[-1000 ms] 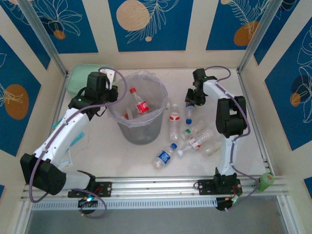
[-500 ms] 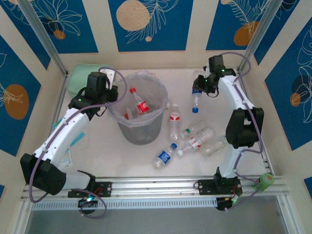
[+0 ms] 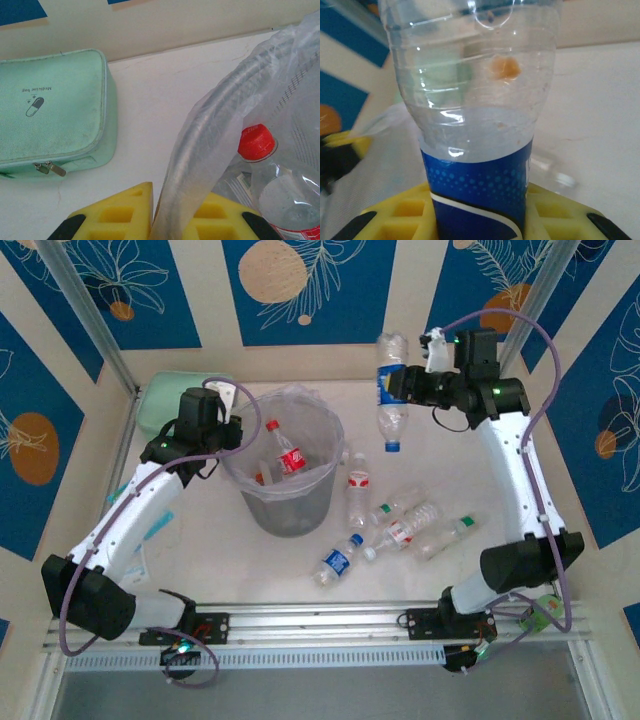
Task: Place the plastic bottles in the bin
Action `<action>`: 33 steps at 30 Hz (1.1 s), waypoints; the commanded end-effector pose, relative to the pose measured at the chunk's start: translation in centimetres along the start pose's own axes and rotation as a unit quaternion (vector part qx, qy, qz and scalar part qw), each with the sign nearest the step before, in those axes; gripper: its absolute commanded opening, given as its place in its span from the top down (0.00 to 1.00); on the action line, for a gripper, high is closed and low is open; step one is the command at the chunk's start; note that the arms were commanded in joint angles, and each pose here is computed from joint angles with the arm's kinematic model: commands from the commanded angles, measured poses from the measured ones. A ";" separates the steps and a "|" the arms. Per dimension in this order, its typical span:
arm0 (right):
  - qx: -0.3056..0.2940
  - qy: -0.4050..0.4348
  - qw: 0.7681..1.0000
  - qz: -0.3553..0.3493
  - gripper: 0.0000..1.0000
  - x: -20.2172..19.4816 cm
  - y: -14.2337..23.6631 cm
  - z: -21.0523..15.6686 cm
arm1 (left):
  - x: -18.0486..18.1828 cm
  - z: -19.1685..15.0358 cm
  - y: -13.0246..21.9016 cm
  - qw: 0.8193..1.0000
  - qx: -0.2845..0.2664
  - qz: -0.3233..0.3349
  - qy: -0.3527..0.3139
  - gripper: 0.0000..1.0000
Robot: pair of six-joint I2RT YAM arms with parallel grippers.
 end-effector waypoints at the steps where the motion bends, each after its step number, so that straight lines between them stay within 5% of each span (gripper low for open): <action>1: 0.028 0.037 0.997 0.060 1.00 4.6 1.7 -1.9 | -1.7 -2.5 -1.3 0.998 0.056 -0.029 -0.026 1.00; 16: 0.091 0.099 0.987 0.093 1.00 15.5 -4.5 -8.3 | -1.8 -2.3 -1.0 0.998 0.049 -0.026 -0.025 1.00; 23: 0.125 0.097 0.987 -0.009 1.00 14.9 -9.7 -10.1 | -1.6 -2.3 -0.8 0.999 0.046 -0.019 -0.024 1.00; 33: 0.188 0.063 0.980 -0.028 1.00 12.6 -14.0 -13.6 | -1.7 -2.2 -0.7 0.999 0.042 -0.020 -0.022 1.00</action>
Point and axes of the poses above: each hand's point on the last joint's axis, 136 mm out from that joint toward the fingers, its own y axis back along the fingers, its own x axis along the line the jaws close on, z = x × y, the point moved 8 cm from there along y, back along the fingers, and after that the axes turned 12 degrees about -y, right-handed, at the moved point
